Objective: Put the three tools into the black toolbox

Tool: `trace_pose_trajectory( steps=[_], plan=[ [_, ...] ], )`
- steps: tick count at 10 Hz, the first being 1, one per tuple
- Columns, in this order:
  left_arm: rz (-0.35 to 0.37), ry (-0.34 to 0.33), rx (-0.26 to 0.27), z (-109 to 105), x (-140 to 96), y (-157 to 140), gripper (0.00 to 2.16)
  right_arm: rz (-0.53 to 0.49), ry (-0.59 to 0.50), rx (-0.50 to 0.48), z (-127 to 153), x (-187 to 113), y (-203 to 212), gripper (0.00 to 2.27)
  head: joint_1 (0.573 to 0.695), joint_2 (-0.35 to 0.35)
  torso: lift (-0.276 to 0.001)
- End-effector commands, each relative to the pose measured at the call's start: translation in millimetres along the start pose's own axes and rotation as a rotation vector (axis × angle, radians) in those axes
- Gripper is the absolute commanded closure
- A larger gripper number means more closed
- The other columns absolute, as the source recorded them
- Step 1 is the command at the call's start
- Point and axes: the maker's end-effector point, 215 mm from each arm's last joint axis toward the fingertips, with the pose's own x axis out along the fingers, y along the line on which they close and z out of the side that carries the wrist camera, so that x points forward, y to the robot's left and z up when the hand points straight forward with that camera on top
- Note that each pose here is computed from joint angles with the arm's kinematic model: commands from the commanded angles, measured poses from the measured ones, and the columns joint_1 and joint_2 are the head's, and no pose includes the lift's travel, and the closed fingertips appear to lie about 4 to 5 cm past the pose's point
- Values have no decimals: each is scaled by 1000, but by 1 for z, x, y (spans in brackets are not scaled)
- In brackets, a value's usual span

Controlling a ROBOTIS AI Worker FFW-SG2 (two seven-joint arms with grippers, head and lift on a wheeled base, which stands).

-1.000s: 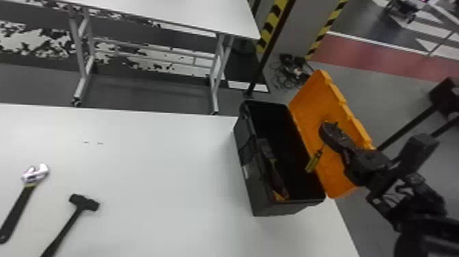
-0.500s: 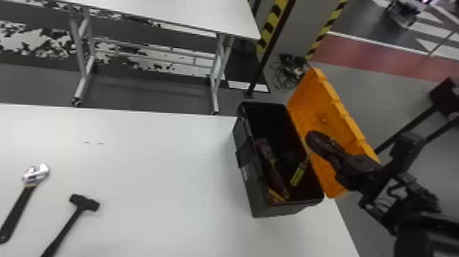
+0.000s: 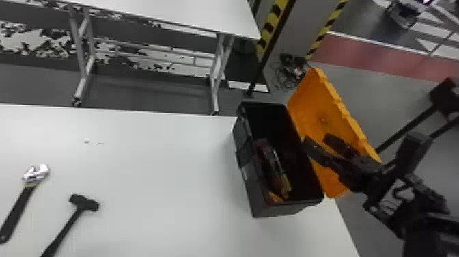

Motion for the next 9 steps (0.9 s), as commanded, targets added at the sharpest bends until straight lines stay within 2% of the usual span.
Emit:
trace_pose_trajectory(
  steps=[1,2,4,6,7,8,9],
  plan=[
    [35,-8,5,3,0,7,73,42,22,54,-10,-14,25,66,695,-350,-51],
    [108,-10,13,7,-4,24,76,99,6,118,-20,-23,52,66,695,-350,-51],
    [196,-30,39,24,-26,53,80,202,-35,274,-43,-42,91,73,695,-350,-51],
    [289,-40,59,33,-55,83,83,283,17,357,-79,-47,129,80,695,-214,-51],
    [324,-40,66,36,-67,94,83,314,31,384,-96,-44,144,87,695,-168,-51],
    [357,-40,82,39,-78,104,83,327,44,399,-110,-40,152,87,695,-80,-51],
    [389,-38,96,41,-87,113,83,334,43,372,-118,-36,162,90,695,-2,-51]
  ],
)
